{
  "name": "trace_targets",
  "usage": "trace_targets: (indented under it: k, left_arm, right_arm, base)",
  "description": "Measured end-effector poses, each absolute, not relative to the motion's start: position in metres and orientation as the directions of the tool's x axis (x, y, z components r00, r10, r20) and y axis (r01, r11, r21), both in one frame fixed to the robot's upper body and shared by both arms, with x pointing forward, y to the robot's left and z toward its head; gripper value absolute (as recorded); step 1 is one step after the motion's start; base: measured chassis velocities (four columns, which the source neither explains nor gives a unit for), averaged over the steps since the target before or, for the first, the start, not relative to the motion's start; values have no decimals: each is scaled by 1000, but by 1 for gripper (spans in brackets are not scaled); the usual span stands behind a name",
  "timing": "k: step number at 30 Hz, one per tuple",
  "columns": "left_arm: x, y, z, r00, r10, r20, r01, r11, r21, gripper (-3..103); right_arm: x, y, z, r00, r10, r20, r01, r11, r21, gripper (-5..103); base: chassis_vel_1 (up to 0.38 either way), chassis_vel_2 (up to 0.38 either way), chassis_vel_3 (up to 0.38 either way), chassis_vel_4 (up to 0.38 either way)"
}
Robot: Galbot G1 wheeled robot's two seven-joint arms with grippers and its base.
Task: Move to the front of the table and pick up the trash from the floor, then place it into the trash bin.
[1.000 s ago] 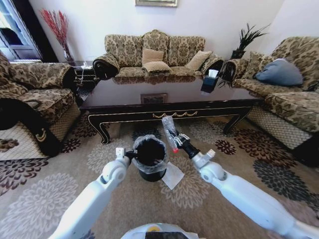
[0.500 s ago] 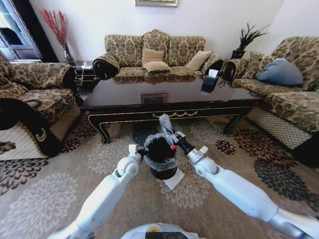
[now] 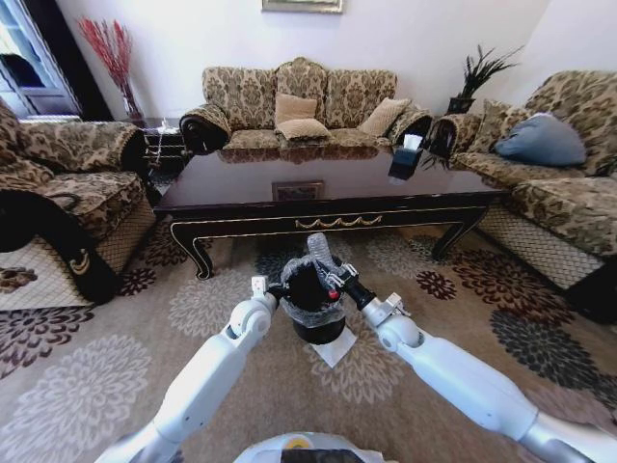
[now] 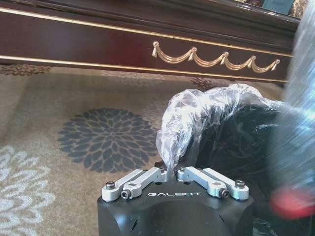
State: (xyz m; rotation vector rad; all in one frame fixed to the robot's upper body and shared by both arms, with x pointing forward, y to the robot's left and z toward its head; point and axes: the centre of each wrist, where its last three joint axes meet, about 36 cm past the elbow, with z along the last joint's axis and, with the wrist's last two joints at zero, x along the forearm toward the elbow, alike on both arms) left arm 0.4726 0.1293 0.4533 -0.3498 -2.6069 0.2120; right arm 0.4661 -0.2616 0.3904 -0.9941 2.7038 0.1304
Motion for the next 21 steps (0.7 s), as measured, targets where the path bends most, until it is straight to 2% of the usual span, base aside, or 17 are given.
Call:
trace_targets:
  k: [2, 3, 5, 8, 10, 13, 15, 18, 21]
  left_arm:
    - [473, 131, 453, -844, 280, 457, 203, 956, -210, 3]
    - [473, 131, 453, -844, 280, 457, 203, 956, -210, 3]
    - [471, 135, 453, -847, 271, 457, 195, 959, -208, 3]
    - [469, 139, 454, -851, 264, 455, 188, 960, -206, 3]
    - [466, 148, 455, -855, 249, 454, 174, 964, -200, 3]
    - [462, 170, 456, -868, 204, 453, 131, 973, -188, 3]
    - [460, 177, 457, -871, 191, 452, 118, 976, -184, 3]
    - [446, 212, 464, -884, 128, 449, 55, 984, -171, 3]
    - [435, 234, 468, -891, 83, 445, 15, 988, -154, 3]
  right_arm:
    - [465, -262, 393, -725, -632, -274, -656, 755, -7, 77]
    - [465, -262, 393, -725, -632, -274, -656, 755, -7, 77]
    - [466, -266, 396, -717, -638, -280, -662, 749, -12, 88]
    - [469, -272, 399, -739, -611, -285, -637, 771, -2, 93]
    - [474, -281, 402, -788, -550, -276, -576, 817, 17, 99]
    - [482, -297, 403, -868, -436, -239, -457, 889, 36, 100]
    - [483, -302, 401, -889, -401, -222, -419, 907, 39, 100]
    - [480, -320, 389, -970, -221, -102, -228, 972, 60, 100]
    - [477, -332, 379, -995, -99, 14, -99, 994, 44, 100]
  base:
    - [0, 0, 0, 0]
    - [0, 0, 0, 0]
    - [0, 0, 0, 0]
    - [0, 0, 0, 0]
    - [0, 0, 0, 0]
    - [0, 0, 0, 0]
    - [0, 0, 0, 0]
    - [0, 0, 0, 0]
    - [0, 0, 0, 0]
